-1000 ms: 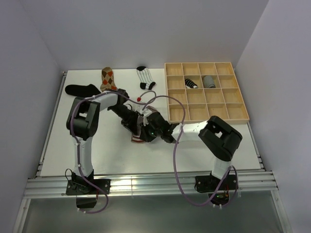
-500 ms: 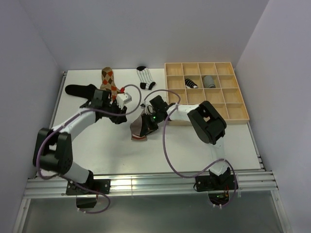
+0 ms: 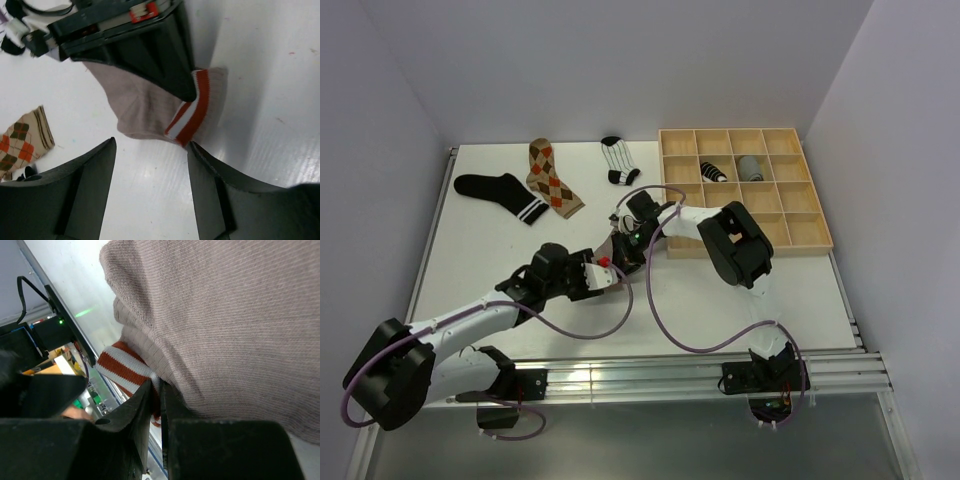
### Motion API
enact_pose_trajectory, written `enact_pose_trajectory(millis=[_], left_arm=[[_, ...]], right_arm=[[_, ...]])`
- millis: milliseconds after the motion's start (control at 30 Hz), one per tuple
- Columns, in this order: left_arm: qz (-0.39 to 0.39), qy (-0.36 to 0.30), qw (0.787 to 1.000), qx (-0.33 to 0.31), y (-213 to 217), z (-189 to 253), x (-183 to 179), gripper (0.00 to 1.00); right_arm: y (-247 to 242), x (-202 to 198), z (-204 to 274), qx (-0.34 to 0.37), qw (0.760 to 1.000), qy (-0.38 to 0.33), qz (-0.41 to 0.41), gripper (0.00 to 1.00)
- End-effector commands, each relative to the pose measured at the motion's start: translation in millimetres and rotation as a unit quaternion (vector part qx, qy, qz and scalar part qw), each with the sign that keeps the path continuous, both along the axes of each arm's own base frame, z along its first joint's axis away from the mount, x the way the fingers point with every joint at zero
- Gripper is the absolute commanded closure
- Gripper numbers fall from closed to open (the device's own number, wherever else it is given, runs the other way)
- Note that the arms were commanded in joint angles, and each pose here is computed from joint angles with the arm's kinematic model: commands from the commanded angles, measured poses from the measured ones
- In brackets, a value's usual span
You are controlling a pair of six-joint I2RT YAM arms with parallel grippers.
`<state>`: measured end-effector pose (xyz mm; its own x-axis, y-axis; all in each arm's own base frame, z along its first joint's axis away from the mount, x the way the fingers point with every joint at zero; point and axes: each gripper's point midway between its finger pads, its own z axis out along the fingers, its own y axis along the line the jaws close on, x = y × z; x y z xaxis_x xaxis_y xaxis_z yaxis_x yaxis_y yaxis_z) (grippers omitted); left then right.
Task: Roll the socks
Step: Roll the sock at the center of the board.
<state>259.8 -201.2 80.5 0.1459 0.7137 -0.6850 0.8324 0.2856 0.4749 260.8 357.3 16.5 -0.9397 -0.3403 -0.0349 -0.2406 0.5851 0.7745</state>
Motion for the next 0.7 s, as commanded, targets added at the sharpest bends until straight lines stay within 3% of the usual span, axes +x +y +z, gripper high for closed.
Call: enact_pose_trajectory(millis=[0,367,667], left_arm=[[-0.033,-0.042,0.998,0.011,-15,5,-4,0.36],[-0.088,-0.033,0.994,0.055,-29,-25,-32,0.43],[-0.076,-0.070,0.991,0.085,-28,-41,-13,0.49]], right_arm=[[-23,-6,-38,-0.078,0.997,0.006,-0.002,0.86],[-22,-6,-41,-0.077,0.997,0.009,-0.006,0.87],[-22,-7,-43,-0.072,0.997,0.007,-0.008,0.89]])
